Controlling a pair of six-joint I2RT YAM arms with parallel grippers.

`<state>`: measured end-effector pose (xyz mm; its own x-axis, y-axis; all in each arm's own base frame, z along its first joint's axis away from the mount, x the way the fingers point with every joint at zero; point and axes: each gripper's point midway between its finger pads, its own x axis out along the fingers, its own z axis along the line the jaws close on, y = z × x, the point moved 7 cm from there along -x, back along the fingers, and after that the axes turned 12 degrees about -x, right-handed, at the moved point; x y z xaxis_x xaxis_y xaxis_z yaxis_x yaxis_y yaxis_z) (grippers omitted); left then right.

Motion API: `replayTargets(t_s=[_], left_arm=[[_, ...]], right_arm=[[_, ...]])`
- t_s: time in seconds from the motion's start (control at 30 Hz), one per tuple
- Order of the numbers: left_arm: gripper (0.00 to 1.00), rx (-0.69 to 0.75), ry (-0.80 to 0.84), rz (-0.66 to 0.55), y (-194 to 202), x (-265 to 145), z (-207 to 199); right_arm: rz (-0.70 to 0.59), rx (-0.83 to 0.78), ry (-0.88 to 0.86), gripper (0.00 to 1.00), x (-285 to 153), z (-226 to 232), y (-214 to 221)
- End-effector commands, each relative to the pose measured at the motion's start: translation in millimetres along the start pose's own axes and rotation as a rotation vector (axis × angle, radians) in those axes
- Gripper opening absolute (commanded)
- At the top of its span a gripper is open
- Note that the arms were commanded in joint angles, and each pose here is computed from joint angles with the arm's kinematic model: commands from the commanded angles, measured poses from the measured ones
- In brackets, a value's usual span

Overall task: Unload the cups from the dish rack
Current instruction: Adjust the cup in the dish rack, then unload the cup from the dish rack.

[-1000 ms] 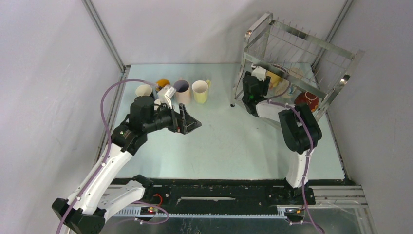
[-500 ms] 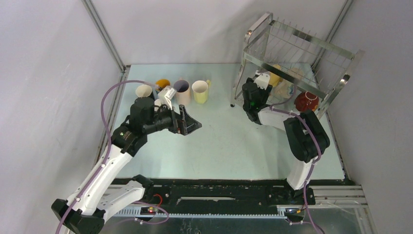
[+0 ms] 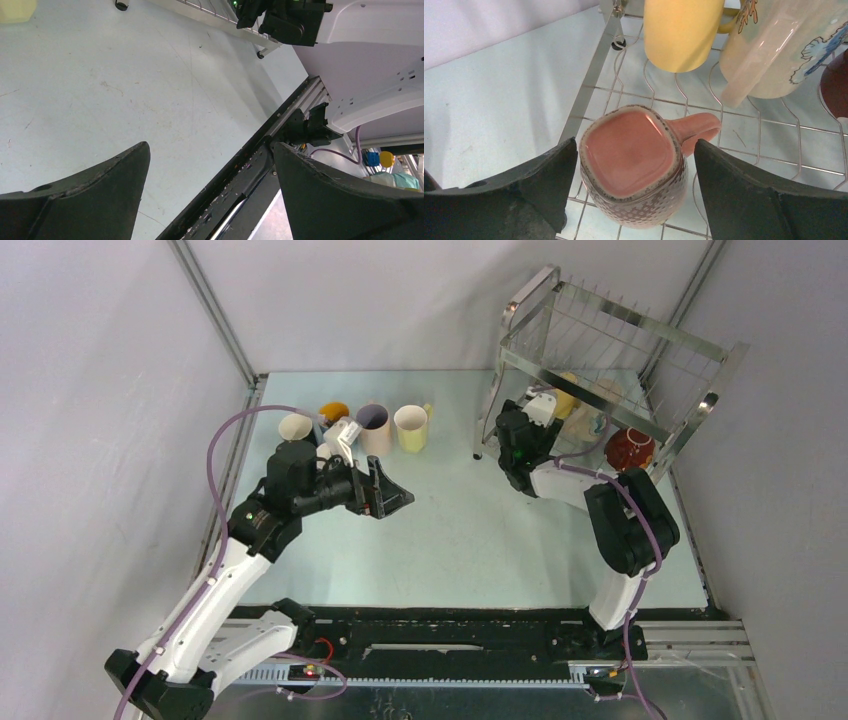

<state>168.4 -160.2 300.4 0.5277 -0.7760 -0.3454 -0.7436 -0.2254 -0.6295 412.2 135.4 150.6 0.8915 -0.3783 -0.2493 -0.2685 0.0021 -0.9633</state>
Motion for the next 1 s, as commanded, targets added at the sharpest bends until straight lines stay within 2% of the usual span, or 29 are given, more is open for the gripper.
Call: replayTargets(t_s=[0.0,0.4,0.73,0.87,0.97], left_arm=[[1.0,0.001,0.035,0.002,2.1,0.9,-3.2],[1.0,0.003,0.037,0.001,0.0,1.5,-4.6],[1.0,-0.003,0.039,0.009,0.0,2.9,-5.1],[1.0,-0.004,0.04,0.01,-0.1,3.1,-5.1],[1.0,-0.005,0.039,0.012,0.5,3.6,-4.7]], right_arm=[[-0.034,0.066,0.006,0.94,0.4,-1.8,-15.7],[-0.024,0.026,0.019,0.98,20.2,1.9,-20.2],[0.019,-0.007,0.029,0.93,30.4,-1.3,-8.7],[0.018,-0.024,0.03,0.82,31.7,-2.2,-7.9],[0.002,-0.043,0.024,0.58,30.0,-0.9,-11.8]])
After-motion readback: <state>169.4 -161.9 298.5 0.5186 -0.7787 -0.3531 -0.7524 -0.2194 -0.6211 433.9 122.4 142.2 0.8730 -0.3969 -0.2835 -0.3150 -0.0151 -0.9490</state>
